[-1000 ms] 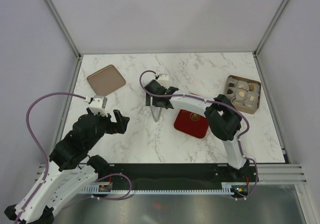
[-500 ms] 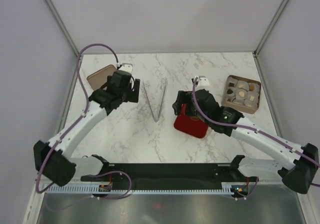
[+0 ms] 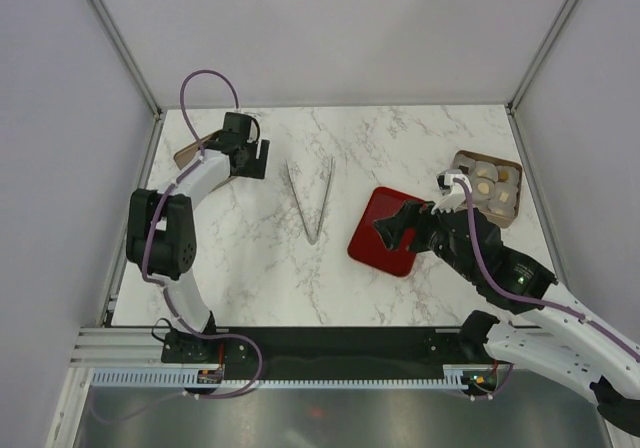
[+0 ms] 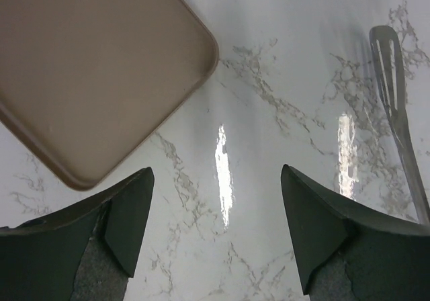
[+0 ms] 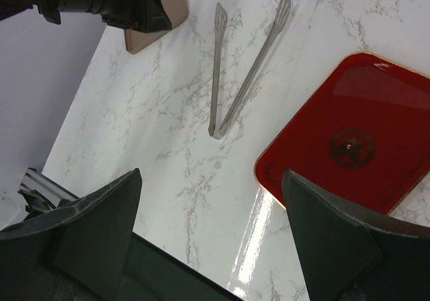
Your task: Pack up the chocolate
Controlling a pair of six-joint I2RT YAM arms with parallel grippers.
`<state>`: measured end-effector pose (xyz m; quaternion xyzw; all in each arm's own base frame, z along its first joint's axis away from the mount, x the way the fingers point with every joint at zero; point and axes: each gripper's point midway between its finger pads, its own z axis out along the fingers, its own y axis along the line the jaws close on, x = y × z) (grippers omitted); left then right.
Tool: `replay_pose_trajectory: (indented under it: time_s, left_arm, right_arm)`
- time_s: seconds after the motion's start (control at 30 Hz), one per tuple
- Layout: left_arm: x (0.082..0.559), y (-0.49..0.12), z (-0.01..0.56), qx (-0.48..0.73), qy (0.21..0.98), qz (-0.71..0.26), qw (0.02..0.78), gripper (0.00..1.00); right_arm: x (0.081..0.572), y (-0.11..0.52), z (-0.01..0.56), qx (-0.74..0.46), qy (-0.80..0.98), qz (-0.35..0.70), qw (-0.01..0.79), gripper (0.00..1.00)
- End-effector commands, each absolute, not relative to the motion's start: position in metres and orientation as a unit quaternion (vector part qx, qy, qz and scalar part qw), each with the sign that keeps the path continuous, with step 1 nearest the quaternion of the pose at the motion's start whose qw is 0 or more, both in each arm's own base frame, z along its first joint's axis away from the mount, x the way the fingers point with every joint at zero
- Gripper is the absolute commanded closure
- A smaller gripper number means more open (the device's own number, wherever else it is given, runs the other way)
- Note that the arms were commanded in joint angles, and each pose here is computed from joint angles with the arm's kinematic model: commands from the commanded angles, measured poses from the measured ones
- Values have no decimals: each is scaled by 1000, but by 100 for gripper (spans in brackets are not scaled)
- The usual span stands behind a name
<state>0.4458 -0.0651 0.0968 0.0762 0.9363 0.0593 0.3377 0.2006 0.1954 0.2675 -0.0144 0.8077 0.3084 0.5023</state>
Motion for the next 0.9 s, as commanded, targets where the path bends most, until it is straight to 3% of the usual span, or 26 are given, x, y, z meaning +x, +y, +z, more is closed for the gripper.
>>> replay_pose_trajectory:
  time_s: [0.0,0.63,0.83,0.87]
  left_arm:
    - [483,-53,106,89,922,42,373,16]
    - [490,-27,30,78,950,41,301,32]
    - [479,-34,16,80,957,19,278,50]
    - [477,-35,16,78,958,15,276,57]
  right_arm:
    - [198,192,263,-30,817,293,496,7]
    - [203,183,262,-37,818,261,511,6]
    - [202,180,260,-31,818,261,512,6]
    - [202,180,260,-30,818,261,512,6]
